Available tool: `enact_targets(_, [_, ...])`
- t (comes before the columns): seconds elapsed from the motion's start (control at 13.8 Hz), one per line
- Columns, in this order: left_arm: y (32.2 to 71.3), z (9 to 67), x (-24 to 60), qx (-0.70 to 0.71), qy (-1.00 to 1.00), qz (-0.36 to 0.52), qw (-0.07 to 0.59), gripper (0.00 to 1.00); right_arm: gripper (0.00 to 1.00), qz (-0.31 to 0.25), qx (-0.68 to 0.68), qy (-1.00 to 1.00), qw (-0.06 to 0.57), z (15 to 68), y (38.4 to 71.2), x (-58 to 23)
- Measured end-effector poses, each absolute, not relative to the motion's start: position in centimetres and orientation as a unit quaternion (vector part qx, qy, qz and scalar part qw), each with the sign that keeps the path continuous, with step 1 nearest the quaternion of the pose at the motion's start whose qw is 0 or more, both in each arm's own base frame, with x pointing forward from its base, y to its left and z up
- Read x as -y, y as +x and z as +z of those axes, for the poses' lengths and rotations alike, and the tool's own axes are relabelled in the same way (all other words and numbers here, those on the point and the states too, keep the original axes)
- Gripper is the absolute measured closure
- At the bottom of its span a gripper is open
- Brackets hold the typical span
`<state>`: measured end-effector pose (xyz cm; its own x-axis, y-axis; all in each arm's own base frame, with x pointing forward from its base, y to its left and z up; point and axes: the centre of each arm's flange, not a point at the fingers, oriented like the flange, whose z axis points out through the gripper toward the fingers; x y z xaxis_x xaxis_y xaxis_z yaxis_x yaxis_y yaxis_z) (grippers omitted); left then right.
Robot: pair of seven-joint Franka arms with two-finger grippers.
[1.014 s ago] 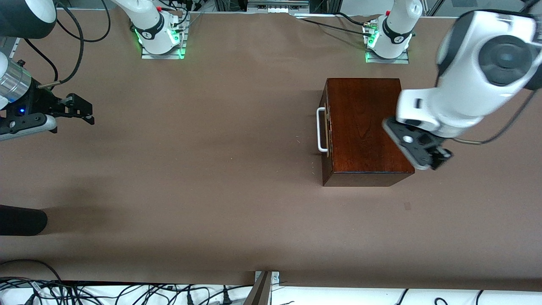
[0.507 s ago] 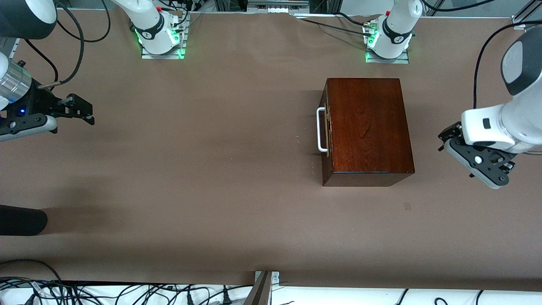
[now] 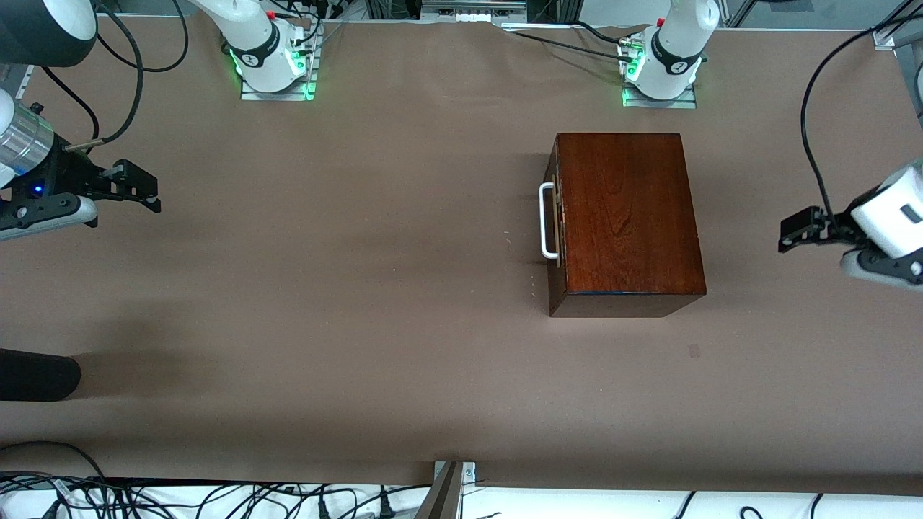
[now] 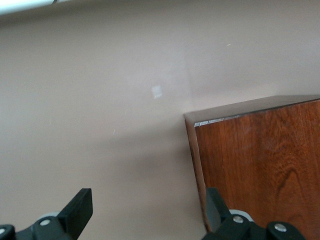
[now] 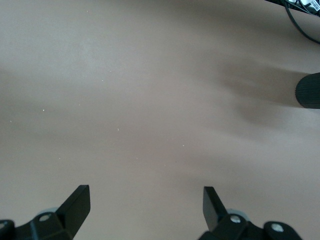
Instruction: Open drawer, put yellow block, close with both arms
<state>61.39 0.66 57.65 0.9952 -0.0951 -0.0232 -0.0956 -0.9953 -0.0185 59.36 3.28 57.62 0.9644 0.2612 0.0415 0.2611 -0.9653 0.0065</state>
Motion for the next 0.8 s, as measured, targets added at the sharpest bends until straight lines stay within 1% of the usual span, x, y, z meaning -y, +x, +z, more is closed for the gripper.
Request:
enact_targets(0.22, [56.3,59.5,-0.2,-0.007,-1.0,0.004,0.016,0.0,0.0,0.019,-0.136,0.99,0.015,57.6,59.4,-3.3])
enact_targets(0.36, [54.6,59.7,-0.5,-0.001,-1.0,-0.019,0.018,0.0,0.0,0.019,-0.139,0.99,0.017,57.6,59.4,-3.6])
enact_targets(0.8, [54.2,58.4,-1.2,0.005,-1.0,-0.016,0.017,0.0,0.0,0.019,-0.14,0.99,0.017,57.6,59.4,-3.7])
